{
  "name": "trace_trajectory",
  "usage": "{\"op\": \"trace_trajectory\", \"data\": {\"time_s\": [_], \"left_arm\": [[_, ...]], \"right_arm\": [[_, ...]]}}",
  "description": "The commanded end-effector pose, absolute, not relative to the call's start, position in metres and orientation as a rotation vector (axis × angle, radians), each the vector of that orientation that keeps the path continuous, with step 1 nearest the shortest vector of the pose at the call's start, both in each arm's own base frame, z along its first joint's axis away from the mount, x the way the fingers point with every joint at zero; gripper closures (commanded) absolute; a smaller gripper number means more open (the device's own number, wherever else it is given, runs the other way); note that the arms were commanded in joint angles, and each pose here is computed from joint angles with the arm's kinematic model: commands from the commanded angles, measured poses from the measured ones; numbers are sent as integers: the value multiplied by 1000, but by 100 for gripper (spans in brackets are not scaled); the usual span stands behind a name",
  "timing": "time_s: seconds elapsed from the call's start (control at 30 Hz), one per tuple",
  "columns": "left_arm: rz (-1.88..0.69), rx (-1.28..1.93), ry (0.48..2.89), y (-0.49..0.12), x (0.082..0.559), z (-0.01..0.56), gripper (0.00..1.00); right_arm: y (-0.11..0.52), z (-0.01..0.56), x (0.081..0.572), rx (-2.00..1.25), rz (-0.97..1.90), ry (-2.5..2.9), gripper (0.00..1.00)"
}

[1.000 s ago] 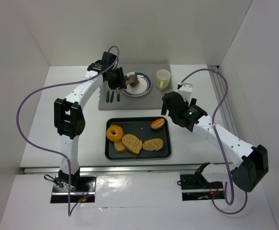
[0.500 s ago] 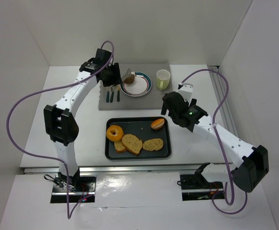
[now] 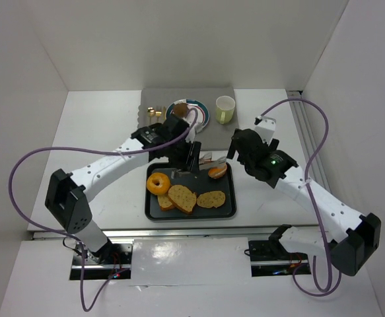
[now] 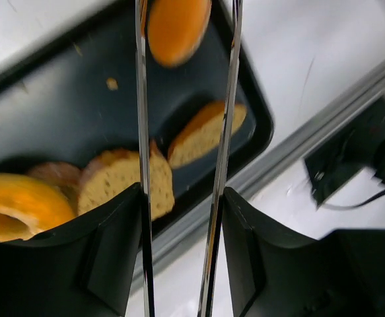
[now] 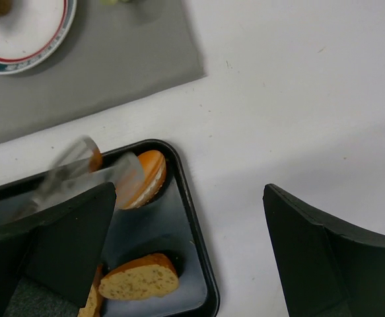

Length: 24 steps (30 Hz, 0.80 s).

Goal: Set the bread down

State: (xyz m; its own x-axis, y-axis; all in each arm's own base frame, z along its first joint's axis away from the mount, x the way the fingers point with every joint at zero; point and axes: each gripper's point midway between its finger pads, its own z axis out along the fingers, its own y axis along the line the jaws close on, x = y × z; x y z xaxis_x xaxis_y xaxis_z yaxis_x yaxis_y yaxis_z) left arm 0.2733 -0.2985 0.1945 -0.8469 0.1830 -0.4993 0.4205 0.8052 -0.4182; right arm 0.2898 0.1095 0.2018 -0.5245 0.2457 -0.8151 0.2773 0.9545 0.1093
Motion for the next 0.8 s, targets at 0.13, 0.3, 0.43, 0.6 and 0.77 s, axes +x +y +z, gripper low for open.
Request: {"op": "trace_trajectory", "data": {"time_s": [0.13,0.3,0.43,0.6,0.77], "left_arm": [[-697,648,2513,-314,264,175,37],[-633,738,2512,-325,267,171,37],[-513,769,2536,-325,266,162,37],[-388,789,2556,-320,263,151,37],[-377,790,2564,-320,259,150,45]], "right_arm": [[88,230,279,431,-45,2052,0],[88,230,277,424,-43,2064,0],[88,230,277,424,-43,2064,0],[88,230,277,424,-43,2064,0],[88,228,278,421,-51,2071,0]]}}
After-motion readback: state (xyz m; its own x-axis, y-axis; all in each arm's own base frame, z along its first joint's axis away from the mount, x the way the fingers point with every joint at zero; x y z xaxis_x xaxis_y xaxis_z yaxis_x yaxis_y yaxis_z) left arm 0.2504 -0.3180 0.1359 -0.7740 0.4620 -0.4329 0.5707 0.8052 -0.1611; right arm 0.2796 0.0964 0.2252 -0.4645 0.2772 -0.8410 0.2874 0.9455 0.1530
